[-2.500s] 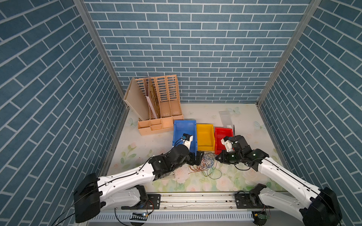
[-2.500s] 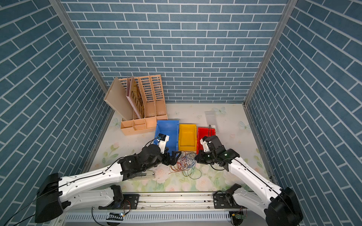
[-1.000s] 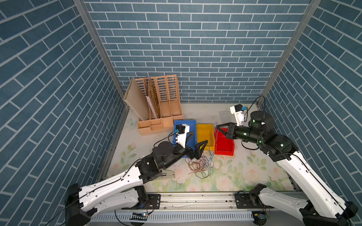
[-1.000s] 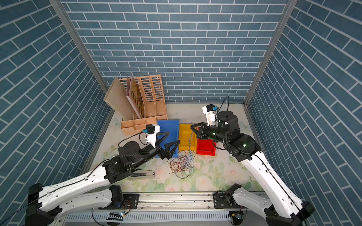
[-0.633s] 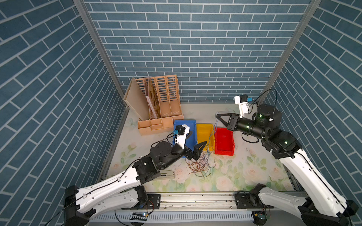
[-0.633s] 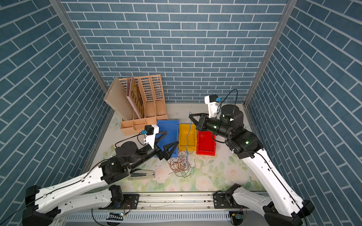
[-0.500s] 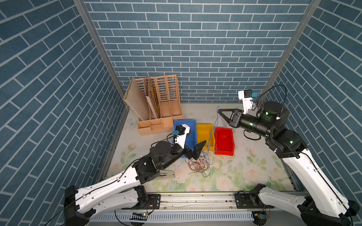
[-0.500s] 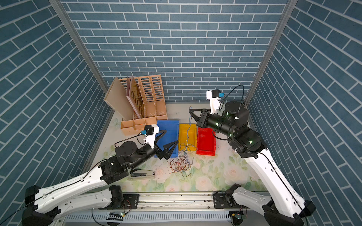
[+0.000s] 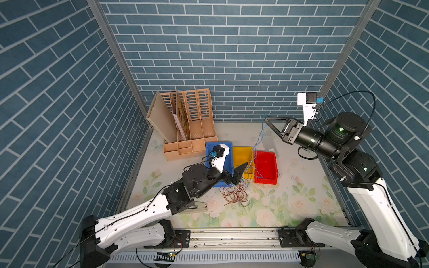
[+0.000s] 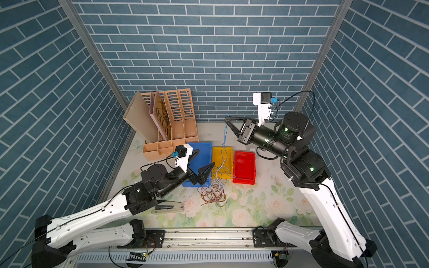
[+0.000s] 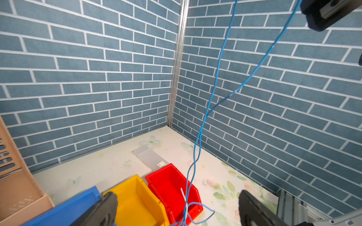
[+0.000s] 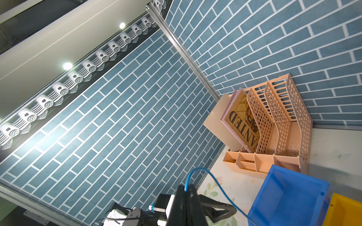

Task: Untangle and sort cables by color
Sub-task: Untie the cable.

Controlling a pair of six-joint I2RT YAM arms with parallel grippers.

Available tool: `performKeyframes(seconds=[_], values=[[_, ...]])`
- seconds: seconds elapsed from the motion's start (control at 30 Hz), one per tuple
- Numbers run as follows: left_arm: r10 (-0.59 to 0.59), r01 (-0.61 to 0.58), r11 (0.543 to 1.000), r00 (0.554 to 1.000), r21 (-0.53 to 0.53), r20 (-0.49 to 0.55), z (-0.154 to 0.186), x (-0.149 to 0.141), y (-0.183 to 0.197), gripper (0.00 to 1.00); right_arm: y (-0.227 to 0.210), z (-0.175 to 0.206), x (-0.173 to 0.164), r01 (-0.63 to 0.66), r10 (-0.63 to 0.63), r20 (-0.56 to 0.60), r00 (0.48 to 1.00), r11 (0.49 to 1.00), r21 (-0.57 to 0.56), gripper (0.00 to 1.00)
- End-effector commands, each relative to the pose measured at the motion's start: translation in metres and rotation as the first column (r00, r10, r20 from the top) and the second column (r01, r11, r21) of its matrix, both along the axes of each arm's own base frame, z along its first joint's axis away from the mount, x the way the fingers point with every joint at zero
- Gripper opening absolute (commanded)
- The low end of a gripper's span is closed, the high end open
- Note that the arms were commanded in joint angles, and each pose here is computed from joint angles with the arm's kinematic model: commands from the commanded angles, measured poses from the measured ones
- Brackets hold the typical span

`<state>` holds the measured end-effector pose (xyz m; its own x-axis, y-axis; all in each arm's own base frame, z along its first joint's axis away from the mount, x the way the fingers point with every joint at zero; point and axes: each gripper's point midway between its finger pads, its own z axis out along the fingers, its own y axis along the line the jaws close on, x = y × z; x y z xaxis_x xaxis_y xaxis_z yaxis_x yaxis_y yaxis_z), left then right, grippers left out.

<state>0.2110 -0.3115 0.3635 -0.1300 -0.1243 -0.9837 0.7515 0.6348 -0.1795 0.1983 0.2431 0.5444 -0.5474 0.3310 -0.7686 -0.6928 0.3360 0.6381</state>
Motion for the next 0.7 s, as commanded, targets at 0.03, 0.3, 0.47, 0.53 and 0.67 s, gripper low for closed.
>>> performKeyframes(seconds=[0.03, 0.3, 0.47, 0.53, 0.67], values=[[-0.076, 0.079, 0.995, 0.996, -0.054, 0.047, 0.018, -0.012, -0.022, 0.99, -0.001, 0.002, -0.015, -0.046, 0.045, 0.017, 0.999, 0.999, 0.028, 0.0], [-0.028, 0.028, 1.0, 0.999, -0.001, 0.018, -0.003, -0.006, -0.041, 0.99, 0.006, -0.001, -0.019, -0.1, 0.098, 0.024, 0.995, 0.993, 0.07, 0.0], [0.06, -0.059, 0.996, 0.998, 0.072, -0.002, -0.022, 0.021, -0.052, 0.99, 0.003, 0.01, -0.025, -0.112, 0.108, 0.048, 0.993, 0.989, 0.097, 0.0], [0.084, -0.082, 0.993, 0.996, 0.079, -0.011, -0.029, 0.031, -0.056, 0.96, 0.003, 0.011, -0.027, -0.121, 0.117, 0.046, 0.992, 0.987, 0.104, 0.0], [0.138, -0.132, 0.988, 0.987, 0.08, -0.077, -0.051, 0.054, -0.055, 0.47, 0.003, 0.008, -0.026, -0.117, 0.114, 0.034, 0.993, 0.987, 0.108, 0.0]])
